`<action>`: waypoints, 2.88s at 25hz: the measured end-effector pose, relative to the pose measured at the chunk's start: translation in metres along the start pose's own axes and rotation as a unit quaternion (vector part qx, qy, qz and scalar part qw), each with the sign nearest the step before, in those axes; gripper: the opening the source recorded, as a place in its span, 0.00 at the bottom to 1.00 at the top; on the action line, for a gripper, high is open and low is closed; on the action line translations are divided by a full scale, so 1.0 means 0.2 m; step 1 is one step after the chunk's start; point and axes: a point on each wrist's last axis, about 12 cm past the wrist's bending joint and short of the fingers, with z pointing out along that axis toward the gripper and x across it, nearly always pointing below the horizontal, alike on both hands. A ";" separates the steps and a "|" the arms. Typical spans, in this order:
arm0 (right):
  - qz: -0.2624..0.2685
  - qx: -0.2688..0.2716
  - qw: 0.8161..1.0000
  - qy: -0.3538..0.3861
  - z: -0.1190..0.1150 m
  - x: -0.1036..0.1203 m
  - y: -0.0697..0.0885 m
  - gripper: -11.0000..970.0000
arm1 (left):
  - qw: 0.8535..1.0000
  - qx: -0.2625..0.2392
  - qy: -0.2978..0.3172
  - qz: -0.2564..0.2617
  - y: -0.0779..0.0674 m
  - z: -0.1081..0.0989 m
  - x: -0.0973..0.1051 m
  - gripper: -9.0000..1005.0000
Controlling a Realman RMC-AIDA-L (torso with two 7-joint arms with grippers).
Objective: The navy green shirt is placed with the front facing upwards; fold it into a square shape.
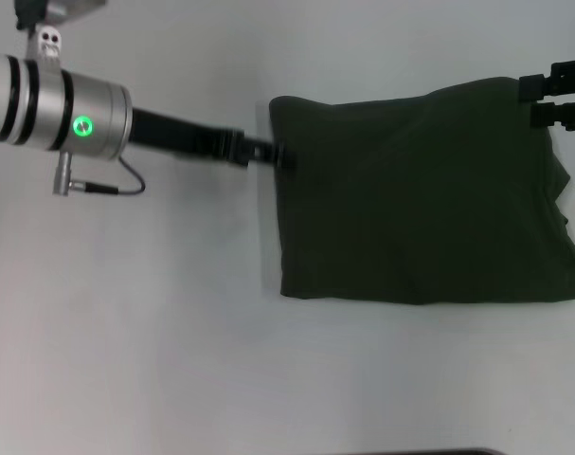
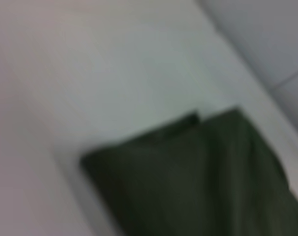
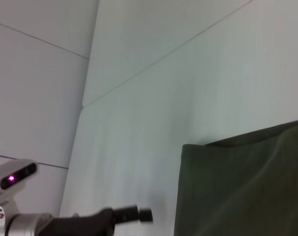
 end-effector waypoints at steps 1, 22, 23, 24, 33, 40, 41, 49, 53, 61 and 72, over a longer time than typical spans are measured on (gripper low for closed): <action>0.000 0.000 1.000 0.001 0.00 0.00 0.00 0.65 | 1.000 -0.004 0.019 -0.008 0.00 0.01 0.01 0.89; -0.011 0.007 1.000 -0.005 -0.03 -0.01 0.00 0.65 | 0.993 -0.023 0.043 -0.106 -0.06 0.16 0.07 0.88; -0.010 0.007 1.000 -0.005 -0.03 -0.01 0.00 0.65 | 0.993 -0.024 0.039 -0.105 -0.06 0.17 0.06 0.88; -0.010 0.006 1.000 -0.005 -0.03 -0.01 0.00 0.65 | 0.994 -0.026 0.034 -0.103 -0.07 0.18 0.05 0.88; -0.010 0.004 1.000 -0.007 -0.04 -0.01 0.00 0.65 | 0.994 -0.043 0.007 -0.098 -0.07 0.20 -0.01 0.88; -0.010 0.003 1.000 -0.007 -0.04 -0.02 0.01 0.65 | 0.994 -0.060 -0.013 -0.092 -0.07 0.22 -0.04 0.88; -0.010 0.003 1.000 -0.007 -0.04 -0.02 0.01 0.65 | 0.994 -0.061 -0.013 -0.092 -0.07 0.22 -0.04 0.88; -0.010 0.002 1.000 -0.007 -0.03 -0.02 0.01 0.65 | 0.994 -0.064 -0.011 -0.090 -0.07 0.24 -0.04 0.88; -0.009 0.001 1.000 -0.006 -0.03 -0.02 0.01 0.65 | 0.994 -0.063 0.001 -0.093 -0.08 0.26 -0.04 0.88; -0.008 0.000 1.000 -0.006 -0.03 -0.02 0.01 0.65 | 0.994 -0.058 0.016 -0.086 -0.10 0.29 -0.04 0.88; -0.009 0.000 1.000 -0.006 -0.03 -0.01 0.01 0.65 | 0.995 -0.054 0.028 -0.077 -0.11 0.28 -0.04 0.71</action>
